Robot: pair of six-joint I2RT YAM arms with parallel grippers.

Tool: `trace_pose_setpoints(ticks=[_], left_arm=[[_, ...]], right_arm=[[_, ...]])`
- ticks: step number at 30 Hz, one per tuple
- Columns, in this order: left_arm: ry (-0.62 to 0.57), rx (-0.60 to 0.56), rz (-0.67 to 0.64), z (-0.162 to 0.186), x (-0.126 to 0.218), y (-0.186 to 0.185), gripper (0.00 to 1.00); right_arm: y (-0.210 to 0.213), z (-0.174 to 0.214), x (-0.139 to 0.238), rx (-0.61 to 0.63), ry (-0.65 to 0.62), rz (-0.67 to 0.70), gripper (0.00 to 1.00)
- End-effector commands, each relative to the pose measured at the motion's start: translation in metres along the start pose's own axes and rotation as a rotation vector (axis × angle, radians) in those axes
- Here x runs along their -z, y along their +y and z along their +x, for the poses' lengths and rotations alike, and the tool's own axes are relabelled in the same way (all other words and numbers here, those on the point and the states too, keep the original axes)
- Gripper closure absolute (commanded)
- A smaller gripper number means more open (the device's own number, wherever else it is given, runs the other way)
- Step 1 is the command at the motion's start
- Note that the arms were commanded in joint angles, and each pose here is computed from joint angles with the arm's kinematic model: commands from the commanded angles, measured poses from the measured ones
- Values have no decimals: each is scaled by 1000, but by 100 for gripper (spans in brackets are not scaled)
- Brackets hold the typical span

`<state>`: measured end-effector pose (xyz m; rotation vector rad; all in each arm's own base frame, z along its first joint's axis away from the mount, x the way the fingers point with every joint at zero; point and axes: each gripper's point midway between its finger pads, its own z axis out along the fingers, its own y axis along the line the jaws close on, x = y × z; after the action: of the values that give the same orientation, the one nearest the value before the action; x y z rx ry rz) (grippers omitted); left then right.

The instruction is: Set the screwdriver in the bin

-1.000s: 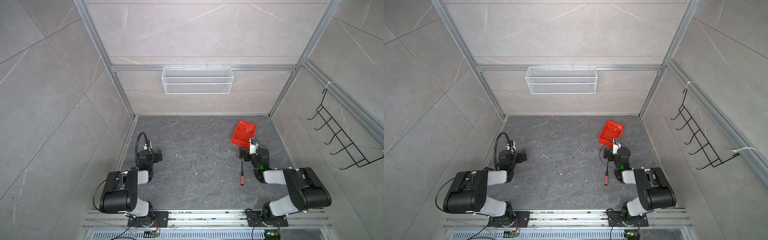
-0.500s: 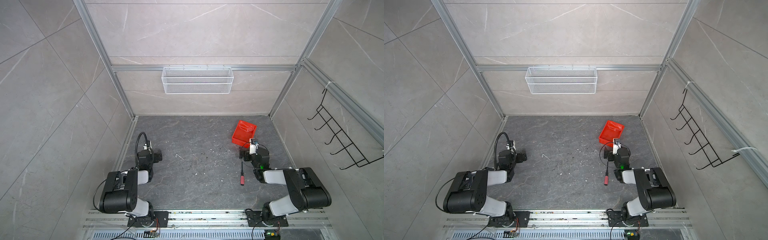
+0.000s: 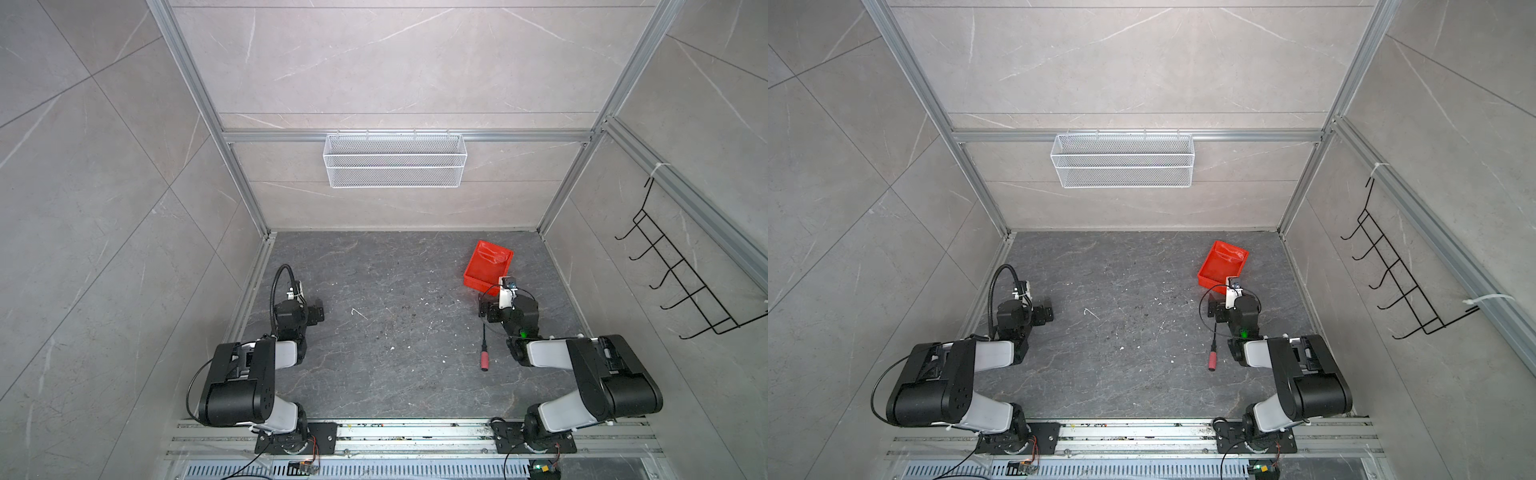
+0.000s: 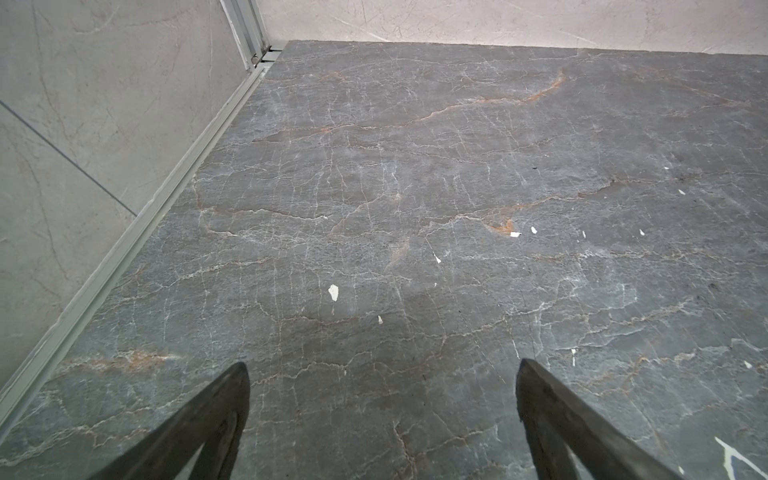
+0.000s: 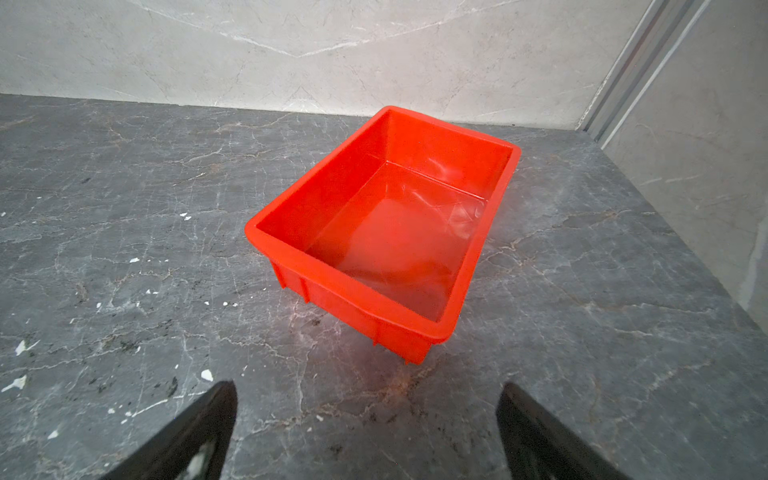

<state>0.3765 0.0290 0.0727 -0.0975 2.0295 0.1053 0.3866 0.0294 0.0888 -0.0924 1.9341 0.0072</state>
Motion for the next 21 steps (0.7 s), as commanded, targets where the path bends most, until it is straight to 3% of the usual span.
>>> trace_pose_setpoints(ticks=[1,8,14,21], left_arm=[[-86,25,-33,-27,7,7,0],[-102,-20,15,-49,34,-10,0],[-115,-135,161,-72,62,-63,0],[-114,-233,417,-76,102,-134,0]], right_arm=[[2,-7,0,-16,-19,-9,1],[-5,-28,21,-28,-49,24,1],[-7,-48,44,-93,-28,31,1],[-12,-47,79,-382,94,68,1]])
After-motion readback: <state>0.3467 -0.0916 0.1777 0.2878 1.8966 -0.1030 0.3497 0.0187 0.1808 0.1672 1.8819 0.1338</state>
